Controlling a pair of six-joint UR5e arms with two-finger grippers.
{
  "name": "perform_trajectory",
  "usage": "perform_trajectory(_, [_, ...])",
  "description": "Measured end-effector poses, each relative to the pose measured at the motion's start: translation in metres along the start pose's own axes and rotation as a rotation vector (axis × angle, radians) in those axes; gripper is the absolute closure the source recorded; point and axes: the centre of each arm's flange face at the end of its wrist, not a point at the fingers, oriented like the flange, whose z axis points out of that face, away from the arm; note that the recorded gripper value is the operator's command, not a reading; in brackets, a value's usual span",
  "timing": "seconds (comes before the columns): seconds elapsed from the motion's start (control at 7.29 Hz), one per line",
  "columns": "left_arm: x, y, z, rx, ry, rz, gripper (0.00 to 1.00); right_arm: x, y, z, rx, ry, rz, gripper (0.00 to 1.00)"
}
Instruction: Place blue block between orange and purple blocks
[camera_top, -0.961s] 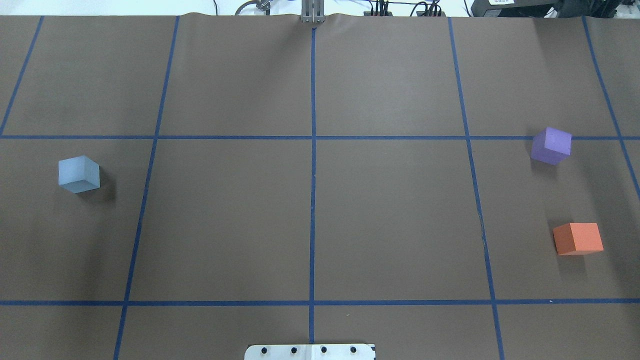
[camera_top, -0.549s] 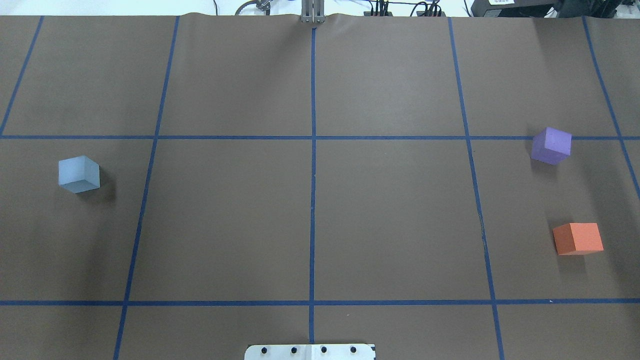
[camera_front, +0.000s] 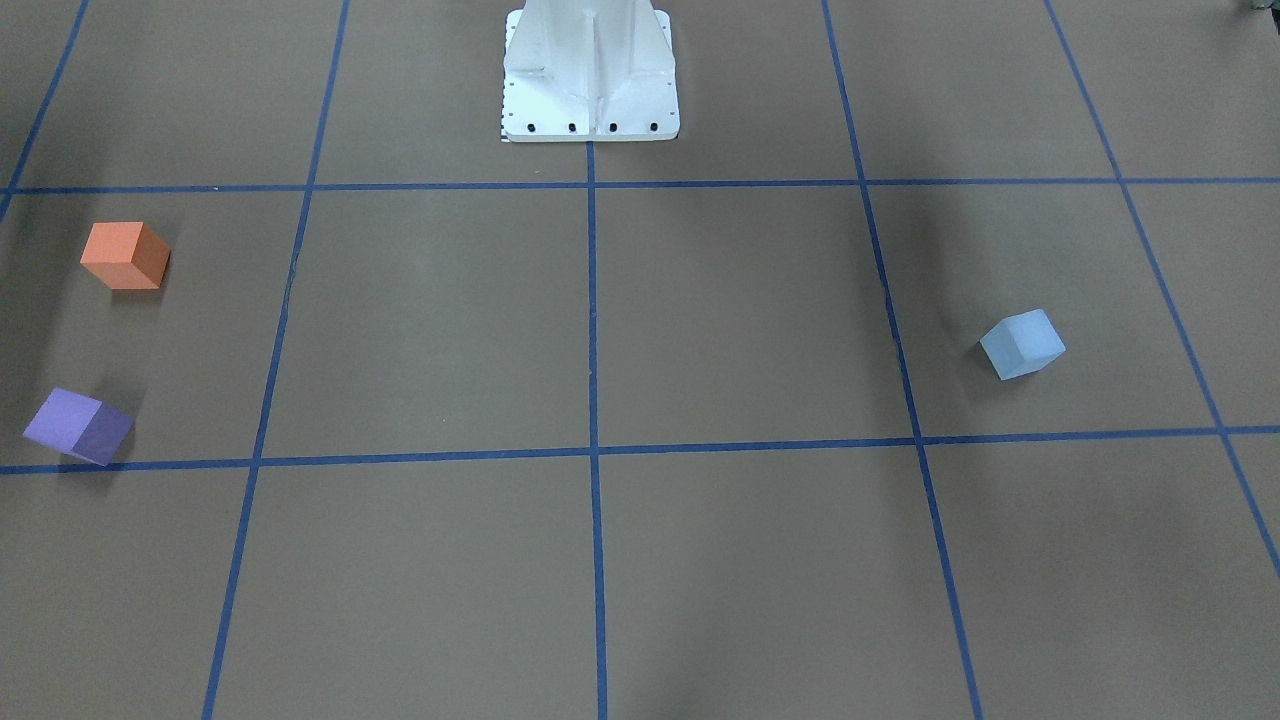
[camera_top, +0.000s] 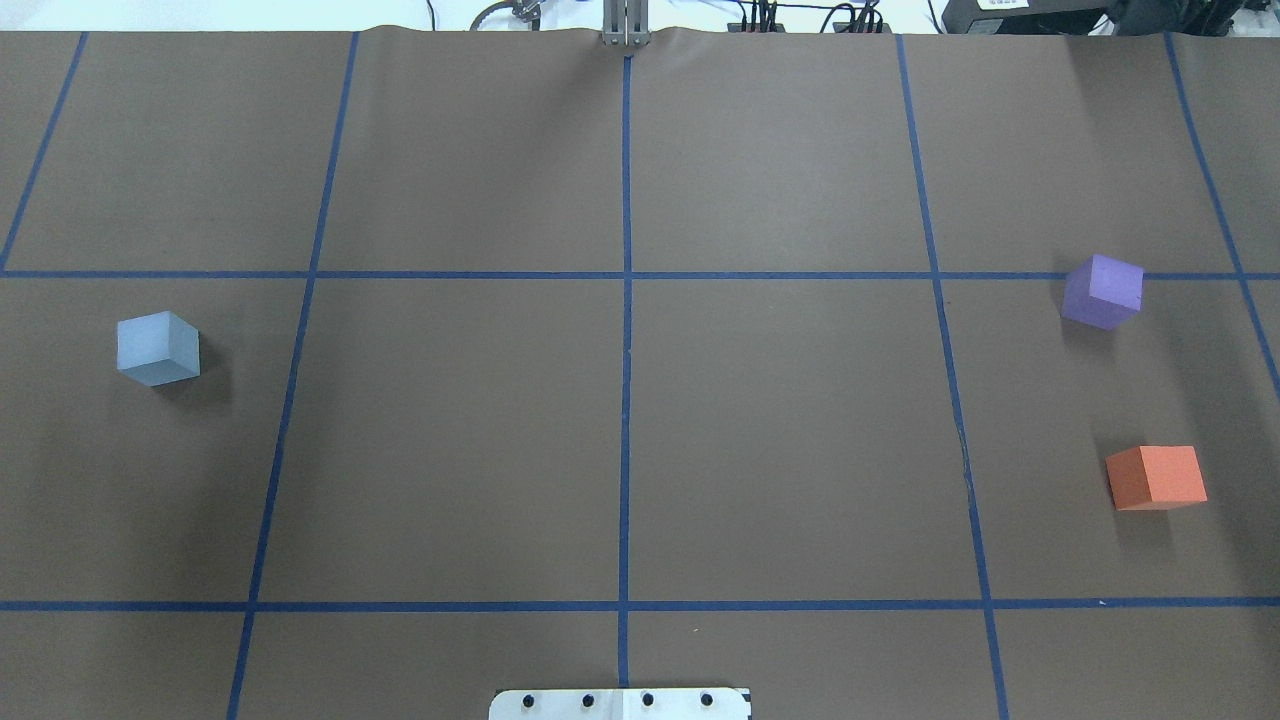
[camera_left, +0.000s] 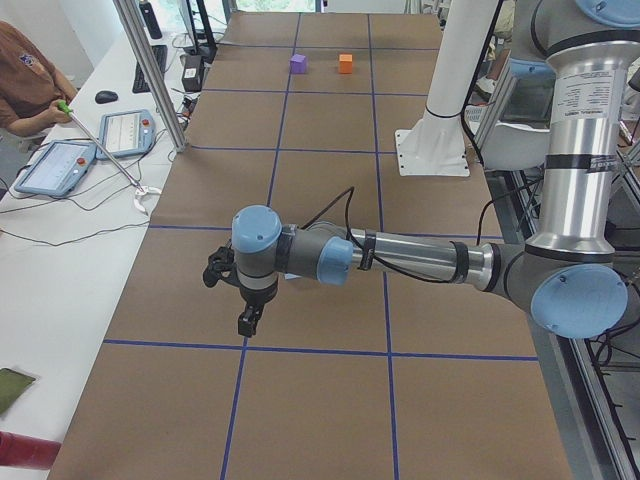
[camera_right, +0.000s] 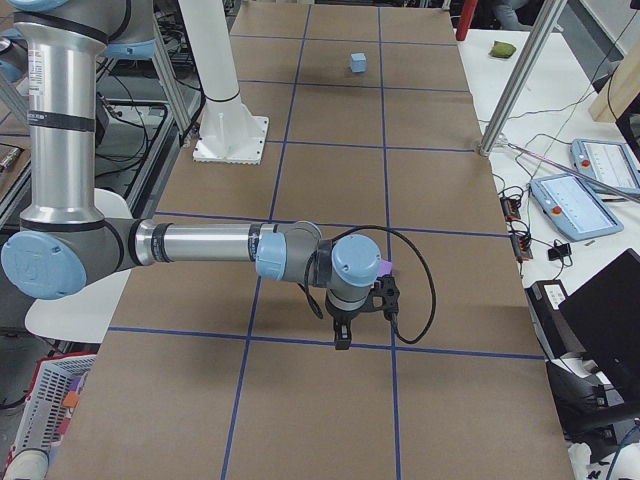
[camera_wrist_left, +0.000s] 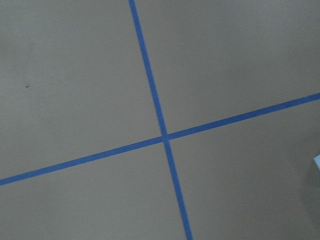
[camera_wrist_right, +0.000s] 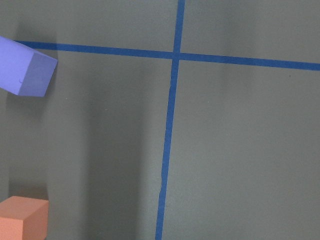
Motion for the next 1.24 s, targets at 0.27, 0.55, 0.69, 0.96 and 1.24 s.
perform_trajectory(0.27, [0.058,-0.013,0.011,-0.016,0.082,-0.105,0.00,-0.002,-0.003,-0.003,0.005,0.004,-0.006,0.00])
perform_trajectory(0.55, [0.111,-0.017,0.039,-0.017,0.104,-0.257,0.00,-0.004,-0.007,-0.005,0.010,0.008,-0.010,0.00])
perform_trajectory(0.69, [0.138,-0.017,0.059,-0.012,0.090,-0.327,0.00,-0.006,-0.009,-0.007,0.014,0.009,-0.013,0.00])
perform_trajectory(0.96, [0.195,-0.010,0.104,0.008,0.056,-0.421,0.00,-0.010,-0.013,-0.012,0.022,0.017,-0.019,0.00])
perform_trajectory(1.24, [0.231,0.002,0.140,0.011,0.024,-0.436,0.00,-0.010,-0.014,-0.013,0.023,0.024,-0.020,0.00])
